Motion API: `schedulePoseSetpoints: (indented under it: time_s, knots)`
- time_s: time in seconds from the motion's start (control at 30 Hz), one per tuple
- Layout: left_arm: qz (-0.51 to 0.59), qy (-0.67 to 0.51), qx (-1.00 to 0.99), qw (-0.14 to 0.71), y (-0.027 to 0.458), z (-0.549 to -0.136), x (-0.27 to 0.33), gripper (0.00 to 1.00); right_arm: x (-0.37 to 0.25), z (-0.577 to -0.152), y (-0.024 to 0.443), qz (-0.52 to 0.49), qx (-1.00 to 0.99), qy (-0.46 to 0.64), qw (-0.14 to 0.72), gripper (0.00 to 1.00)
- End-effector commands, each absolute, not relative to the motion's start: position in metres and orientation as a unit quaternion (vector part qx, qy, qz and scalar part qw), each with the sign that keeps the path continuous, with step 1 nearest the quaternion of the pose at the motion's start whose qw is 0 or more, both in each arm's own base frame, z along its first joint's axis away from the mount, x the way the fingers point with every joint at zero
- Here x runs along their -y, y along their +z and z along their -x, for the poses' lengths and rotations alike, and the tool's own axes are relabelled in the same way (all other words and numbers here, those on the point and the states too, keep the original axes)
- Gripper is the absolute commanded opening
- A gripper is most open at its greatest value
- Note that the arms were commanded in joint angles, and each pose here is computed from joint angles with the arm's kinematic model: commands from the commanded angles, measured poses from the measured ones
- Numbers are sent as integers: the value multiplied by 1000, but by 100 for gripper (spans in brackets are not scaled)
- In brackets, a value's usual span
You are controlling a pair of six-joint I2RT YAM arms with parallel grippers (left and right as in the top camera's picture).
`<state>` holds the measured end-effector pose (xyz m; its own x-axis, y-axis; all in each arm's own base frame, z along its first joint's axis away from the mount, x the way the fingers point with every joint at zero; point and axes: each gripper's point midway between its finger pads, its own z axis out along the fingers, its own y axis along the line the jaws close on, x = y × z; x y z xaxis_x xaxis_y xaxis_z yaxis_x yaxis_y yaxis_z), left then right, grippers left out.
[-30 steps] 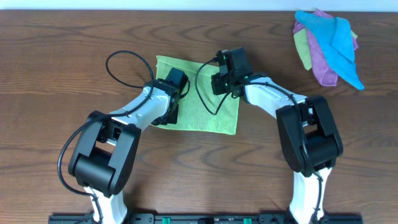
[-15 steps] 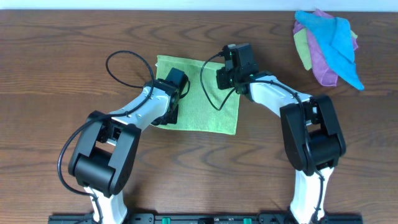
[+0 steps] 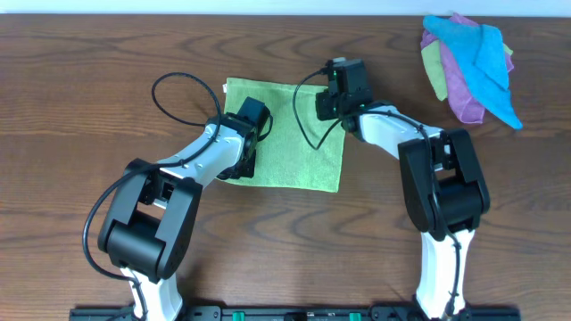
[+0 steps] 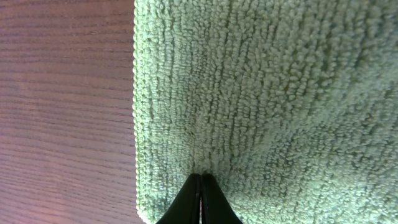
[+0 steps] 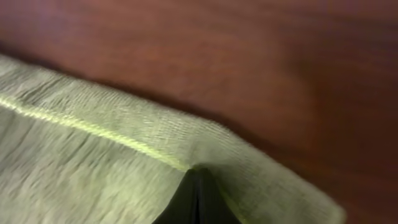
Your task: Fold the cloth
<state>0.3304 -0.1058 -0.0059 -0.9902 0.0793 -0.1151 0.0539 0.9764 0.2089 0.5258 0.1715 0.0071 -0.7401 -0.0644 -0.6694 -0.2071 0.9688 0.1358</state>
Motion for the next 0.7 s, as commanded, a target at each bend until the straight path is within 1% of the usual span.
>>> schedulePoseSetpoints:
  time_s: [0.0,0.23,0.3,0.43,0.57,0.6,0.63,0.67]
  knots:
    - [-35,81,-996,17,-31,-311,110,6,-152,-550,22,35,-918,82,386,2]
    - [-38,81,-996,18,-31,-312,111,6,-135,-576,49,-1,-893,76,443,1]
    - [-38,81,-996,19,-31,-312,111,6,-131,-577,49,-14,-896,79,437,1]
    - [-37,88,-995,24,-30,-315,108,6,-132,-570,56,-19,-916,79,393,1]
    - [-36,90,-995,35,-28,-321,108,6,-131,-560,91,-6,-931,66,359,2]
    - [-35,88,-995,40,-27,-324,109,6,-130,-558,104,0,-932,63,356,5]
    - [-35,87,-995,43,-26,-326,111,6,-129,-555,116,4,-932,61,356,13]
    - [-35,85,-995,49,-23,-330,112,6,-128,-553,129,8,-932,59,358,20]
